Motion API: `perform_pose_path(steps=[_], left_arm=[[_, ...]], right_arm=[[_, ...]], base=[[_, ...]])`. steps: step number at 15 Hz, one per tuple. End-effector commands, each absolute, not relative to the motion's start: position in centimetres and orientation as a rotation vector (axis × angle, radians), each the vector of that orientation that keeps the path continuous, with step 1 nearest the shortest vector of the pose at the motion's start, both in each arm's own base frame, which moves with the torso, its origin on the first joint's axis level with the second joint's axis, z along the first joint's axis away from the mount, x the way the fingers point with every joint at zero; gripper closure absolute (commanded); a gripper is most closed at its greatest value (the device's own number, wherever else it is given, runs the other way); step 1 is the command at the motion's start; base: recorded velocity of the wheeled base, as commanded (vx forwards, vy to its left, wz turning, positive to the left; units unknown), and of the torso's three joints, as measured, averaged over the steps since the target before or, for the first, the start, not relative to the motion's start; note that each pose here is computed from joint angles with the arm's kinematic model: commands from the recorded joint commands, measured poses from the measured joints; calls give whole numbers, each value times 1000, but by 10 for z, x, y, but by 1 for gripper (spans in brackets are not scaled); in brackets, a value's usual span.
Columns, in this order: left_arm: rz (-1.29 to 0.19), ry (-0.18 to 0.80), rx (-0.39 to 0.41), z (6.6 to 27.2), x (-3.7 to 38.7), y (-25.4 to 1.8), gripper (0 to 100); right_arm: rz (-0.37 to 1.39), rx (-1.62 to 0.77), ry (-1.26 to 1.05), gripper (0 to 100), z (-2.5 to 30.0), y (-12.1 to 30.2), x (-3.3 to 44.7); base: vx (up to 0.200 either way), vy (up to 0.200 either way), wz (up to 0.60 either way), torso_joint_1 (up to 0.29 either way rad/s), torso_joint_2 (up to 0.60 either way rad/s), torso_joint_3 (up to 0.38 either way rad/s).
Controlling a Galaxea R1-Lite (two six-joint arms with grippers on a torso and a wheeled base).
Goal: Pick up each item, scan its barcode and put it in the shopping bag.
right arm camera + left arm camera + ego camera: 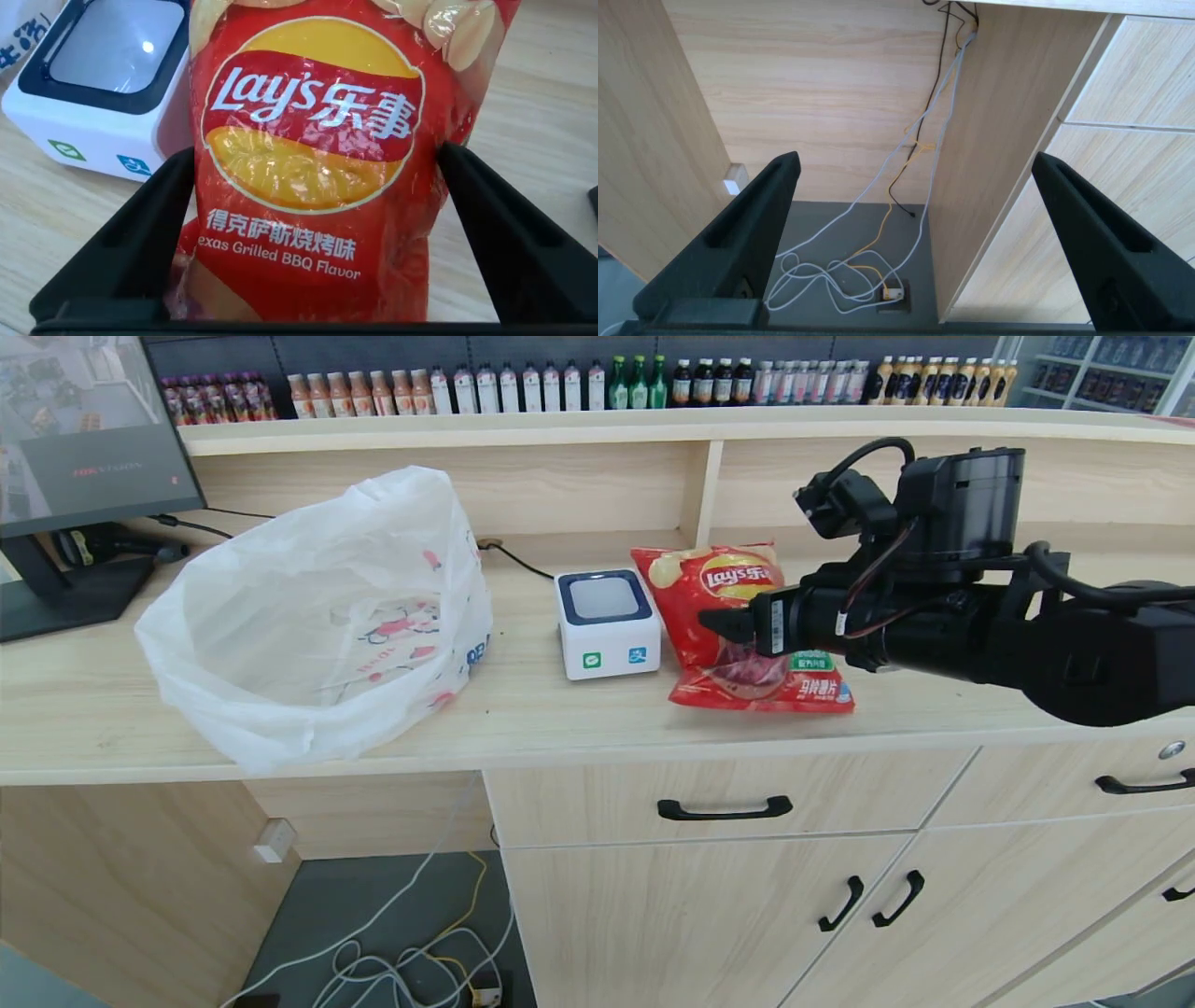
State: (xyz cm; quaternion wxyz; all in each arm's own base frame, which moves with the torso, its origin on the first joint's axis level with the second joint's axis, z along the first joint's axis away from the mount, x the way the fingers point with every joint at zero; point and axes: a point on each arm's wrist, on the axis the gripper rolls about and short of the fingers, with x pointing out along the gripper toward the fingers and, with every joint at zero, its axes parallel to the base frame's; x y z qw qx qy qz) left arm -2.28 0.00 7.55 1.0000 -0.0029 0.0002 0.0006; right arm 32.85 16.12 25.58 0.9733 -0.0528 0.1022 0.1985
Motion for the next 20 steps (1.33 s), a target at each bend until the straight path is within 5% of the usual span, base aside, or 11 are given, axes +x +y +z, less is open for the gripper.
perform_pose_path(steps=[1, 12, 20], left_arm=[[2, 0, -6, 75, -23, 0, 0], [2, 0, -6, 75, -23, 0, 0], [2, 0, -6, 75, -23, 0, 0]], right_arm=[[401, -113, 226, 0, 247, 165, 337], [429, -43, 351, 0, 264, 172, 352], [433, -38, 403, 0, 243, 183, 363]], base=[[0, 0, 0, 0, 0, 0], [0, 0, 0, 0, 0, 0], [0, 0, 0, 0, 0, 0]])
